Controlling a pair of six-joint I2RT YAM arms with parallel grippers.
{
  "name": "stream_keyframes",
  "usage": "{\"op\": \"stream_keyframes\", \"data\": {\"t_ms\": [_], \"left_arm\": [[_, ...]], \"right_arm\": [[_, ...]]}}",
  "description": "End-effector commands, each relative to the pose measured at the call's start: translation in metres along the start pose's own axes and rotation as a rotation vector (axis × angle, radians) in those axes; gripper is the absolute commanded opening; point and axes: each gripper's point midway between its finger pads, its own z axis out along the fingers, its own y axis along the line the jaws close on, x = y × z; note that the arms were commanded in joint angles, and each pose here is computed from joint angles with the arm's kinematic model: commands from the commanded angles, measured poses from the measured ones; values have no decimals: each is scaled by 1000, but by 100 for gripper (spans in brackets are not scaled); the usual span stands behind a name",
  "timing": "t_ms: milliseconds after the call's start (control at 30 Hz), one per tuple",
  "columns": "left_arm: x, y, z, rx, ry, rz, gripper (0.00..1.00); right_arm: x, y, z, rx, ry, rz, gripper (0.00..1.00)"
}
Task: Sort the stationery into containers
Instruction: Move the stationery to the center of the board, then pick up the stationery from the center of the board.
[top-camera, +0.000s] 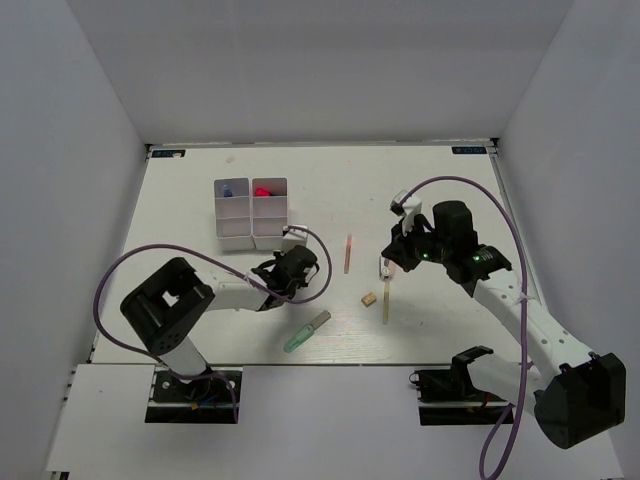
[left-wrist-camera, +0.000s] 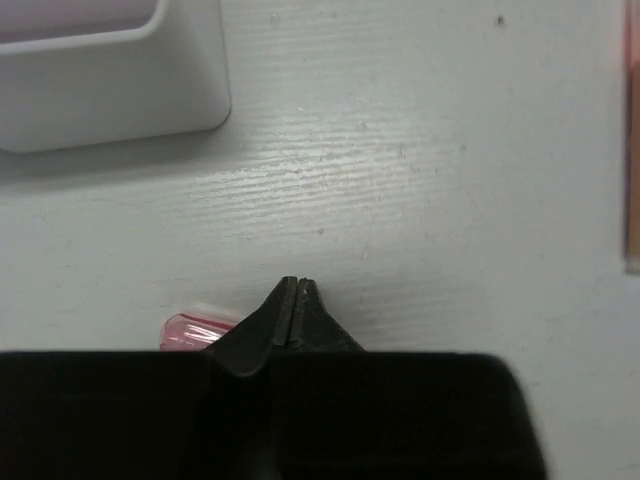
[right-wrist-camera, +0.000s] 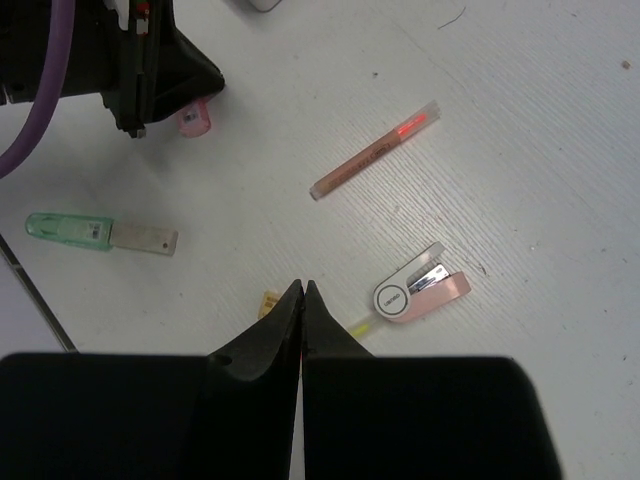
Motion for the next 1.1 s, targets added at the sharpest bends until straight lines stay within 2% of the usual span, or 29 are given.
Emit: {"op": "stream_keyframes", "data": {"t_ms": [0, 100, 133, 167, 200, 267, 333, 400, 467, 500, 567, 600, 633, 667, 700, 733, 800, 833, 933, 1067], "left_arm": [[-7, 1, -11, 2, 37, 77, 24], [-17, 0, -20, 68, 91, 169, 45], [-21, -2, -23, 93, 101, 184, 57], [-35, -7, -31, 156, 115, 204, 62], [-30, -3, -36, 168, 159, 260, 65], [-44, 6, -43, 174, 195, 269, 66], [-41, 22, -56, 146, 264, 266, 68], [-53, 37, -64, 101, 273, 163, 68], [-52, 45, -73, 36, 319, 19, 60], [-57, 47, -75, -12, 310, -80, 42], [-46, 52, -84, -73, 371, -164, 16], [-43, 47, -87, -58, 393, -110, 11], [-38, 30, -88, 46, 431, -60, 14], [-36, 22, -87, 136, 443, 68, 18], [-29, -3, -97, 324, 498, 159, 31], [-26, -6, -99, 396, 505, 242, 44], [-26, -17, -107, 503, 516, 302, 77], [-20, -11, -110, 533, 539, 398, 81], [-25, -5, -107, 563, 537, 555, 88], [-21, -6, -99, 621, 536, 687, 84]], "right_arm": [[-7, 2, -2, -9, -42, -11, 0], [-8, 1, -3, -5, -45, -15, 0], [-6, 0, -2, -1, -42, -14, 0], [-6, 1, -2, -2, -41, -16, 0], [-6, 0, -2, -1, -41, -13, 0], [-5, 1, -2, -6, -40, -13, 0], [-5, 2, -1, -12, -39, -13, 0], [-4, 2, 0, -17, -37, -8, 0], [-4, 3, 0, -19, -37, -8, 0], [-5, 3, 1, -21, -38, -11, 0], [-3, 4, 1, -27, -32, -6, 0], [-3, 3, 1, -26, -34, -8, 0], [-4, 3, 1, -27, -35, -4, 0], [-3, 4, 1, -30, -35, -3, 0], [-3, 5, 1, -31, -36, -3, 0], [-3, 5, 1, -33, -37, -2, 0], [-2, 4, 0, -29, -36, -2, 0], [-3, 5, 0, -29, -41, -6, 0], [-3, 5, 1, -34, -39, -8, 0], [-1, 6, 3, -43, -32, -2, 0]]}}
